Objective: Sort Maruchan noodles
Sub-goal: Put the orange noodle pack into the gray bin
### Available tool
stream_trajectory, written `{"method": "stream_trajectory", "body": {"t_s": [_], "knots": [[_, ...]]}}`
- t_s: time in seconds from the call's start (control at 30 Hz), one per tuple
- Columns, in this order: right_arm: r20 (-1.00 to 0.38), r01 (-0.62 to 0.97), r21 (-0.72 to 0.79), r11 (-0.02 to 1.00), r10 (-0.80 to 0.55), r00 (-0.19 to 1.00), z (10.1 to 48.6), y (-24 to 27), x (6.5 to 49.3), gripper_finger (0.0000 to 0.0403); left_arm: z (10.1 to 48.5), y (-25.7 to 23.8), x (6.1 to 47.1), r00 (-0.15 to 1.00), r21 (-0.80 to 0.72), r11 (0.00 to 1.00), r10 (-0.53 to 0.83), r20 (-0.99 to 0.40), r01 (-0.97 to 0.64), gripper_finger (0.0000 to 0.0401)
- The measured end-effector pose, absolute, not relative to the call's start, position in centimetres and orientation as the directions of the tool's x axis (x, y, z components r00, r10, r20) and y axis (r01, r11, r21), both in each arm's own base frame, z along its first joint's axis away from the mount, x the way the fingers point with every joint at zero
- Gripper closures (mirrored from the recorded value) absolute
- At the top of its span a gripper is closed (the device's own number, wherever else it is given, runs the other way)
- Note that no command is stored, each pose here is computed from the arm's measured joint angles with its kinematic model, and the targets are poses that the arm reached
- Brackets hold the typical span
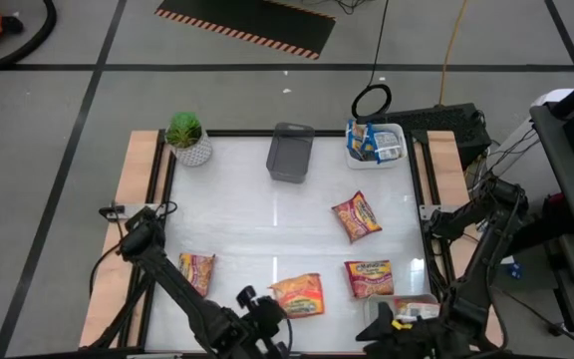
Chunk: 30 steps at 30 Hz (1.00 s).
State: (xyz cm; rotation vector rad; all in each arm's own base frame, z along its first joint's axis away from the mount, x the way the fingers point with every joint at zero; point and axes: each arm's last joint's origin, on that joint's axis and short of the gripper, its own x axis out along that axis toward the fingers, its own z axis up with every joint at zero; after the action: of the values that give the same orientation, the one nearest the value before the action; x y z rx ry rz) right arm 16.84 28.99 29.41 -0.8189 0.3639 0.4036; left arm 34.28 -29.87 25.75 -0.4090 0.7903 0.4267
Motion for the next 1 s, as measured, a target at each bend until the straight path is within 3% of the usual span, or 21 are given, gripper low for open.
{"method": "stream_trajectory", "body": {"t_s": [0.2, 0.37, 0.67, 1.0], "knots": [[-0.39, -0.376, -0.732, 0.568, 0.104, 0.915, 29.6, 29.1, 16.2, 0.0207, 28.4, -31.1, 36.1, 0.801, -0.237, 0.913, 0.141, -0.582, -0.333, 0.0388], [-0.323, -0.281, -0.772, 0.57, 0.028, 0.946, 29.9, 29.1, 16.0, 0.0197, 29.5, -31.6, 37.0, 0.867, -0.232, 0.947, 0.084, -0.491, -0.223, 0.0385], [-0.289, -0.249, -0.798, 0.549, 0.014, 0.957, 30.2, 29.3, 15.9, 0.0181, 29.7, -30.8, 37.9, 0.875, -0.249, 0.939, 0.096, -0.474, -0.238, 0.0382], [-0.279, -0.246, -0.807, 0.536, 0.021, 0.96, 30.3, 29.6, 15.2, 0.0133, 29.6, -30.7, 37.9, 0.869, -0.23, 0.946, 0.092, -0.486, -0.229, 0.0381]]}}
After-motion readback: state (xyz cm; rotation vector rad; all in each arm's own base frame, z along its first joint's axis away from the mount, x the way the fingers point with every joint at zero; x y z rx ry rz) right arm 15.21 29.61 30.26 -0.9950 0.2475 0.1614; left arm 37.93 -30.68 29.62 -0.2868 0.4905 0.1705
